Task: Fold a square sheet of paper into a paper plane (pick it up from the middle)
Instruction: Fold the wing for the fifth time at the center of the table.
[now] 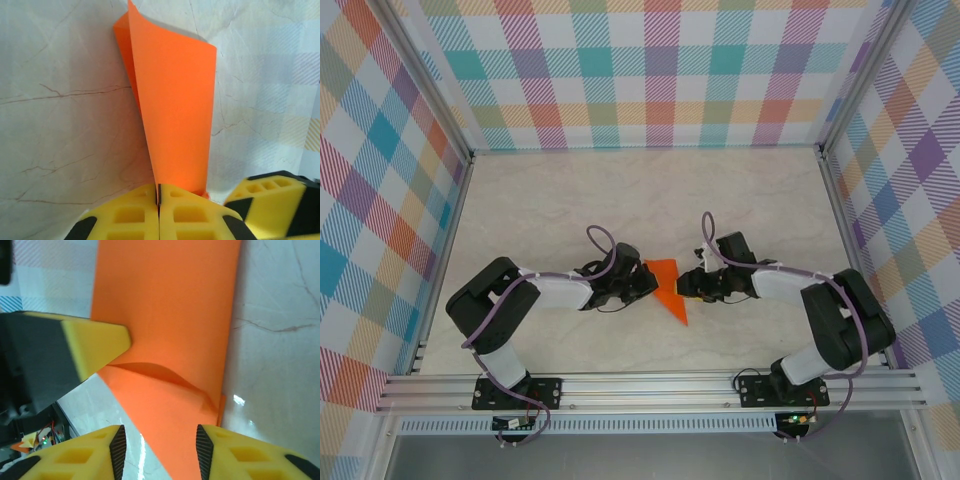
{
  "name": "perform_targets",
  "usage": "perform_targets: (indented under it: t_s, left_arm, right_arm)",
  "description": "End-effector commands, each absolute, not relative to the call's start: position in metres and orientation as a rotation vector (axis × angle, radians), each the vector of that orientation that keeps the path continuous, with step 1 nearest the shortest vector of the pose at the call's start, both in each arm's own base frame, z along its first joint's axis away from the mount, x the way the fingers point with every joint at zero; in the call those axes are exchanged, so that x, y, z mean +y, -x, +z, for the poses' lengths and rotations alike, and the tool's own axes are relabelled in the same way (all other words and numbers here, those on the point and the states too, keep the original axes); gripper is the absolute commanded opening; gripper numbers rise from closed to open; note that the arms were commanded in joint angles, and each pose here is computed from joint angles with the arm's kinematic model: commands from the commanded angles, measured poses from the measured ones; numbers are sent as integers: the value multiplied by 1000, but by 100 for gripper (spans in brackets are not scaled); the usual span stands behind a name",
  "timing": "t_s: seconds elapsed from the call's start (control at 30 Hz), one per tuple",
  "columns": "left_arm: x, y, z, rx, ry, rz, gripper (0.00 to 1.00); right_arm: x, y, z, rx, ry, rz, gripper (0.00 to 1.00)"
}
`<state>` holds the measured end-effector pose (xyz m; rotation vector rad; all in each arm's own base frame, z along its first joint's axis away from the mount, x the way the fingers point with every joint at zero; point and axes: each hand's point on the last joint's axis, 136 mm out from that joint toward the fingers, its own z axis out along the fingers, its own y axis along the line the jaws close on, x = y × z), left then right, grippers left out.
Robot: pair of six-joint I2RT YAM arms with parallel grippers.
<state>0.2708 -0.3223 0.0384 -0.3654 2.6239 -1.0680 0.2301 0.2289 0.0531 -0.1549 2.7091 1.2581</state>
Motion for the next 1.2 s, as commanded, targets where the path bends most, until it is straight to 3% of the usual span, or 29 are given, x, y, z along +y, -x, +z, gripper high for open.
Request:
perform_targets:
  t_s: [0.0,0.47,0.83,1.17]
  left_arm:
    - [-327,-273,54,2611,333,-1061,2]
    - [-333,-275,62,2647,295,-1040,2]
    - [-332,-275,62,2649,299,-1034,2]
    - [-333,-276,61,2648,301,-1035,3]
  right_arm:
    - [219,-226,60,2650,201,1172,46]
    - [233,-204,52,2316,718,579,48]
    - [268,-201,61,2005,1052,408,50]
    - [277,-218,46,1947,1106,189,49]
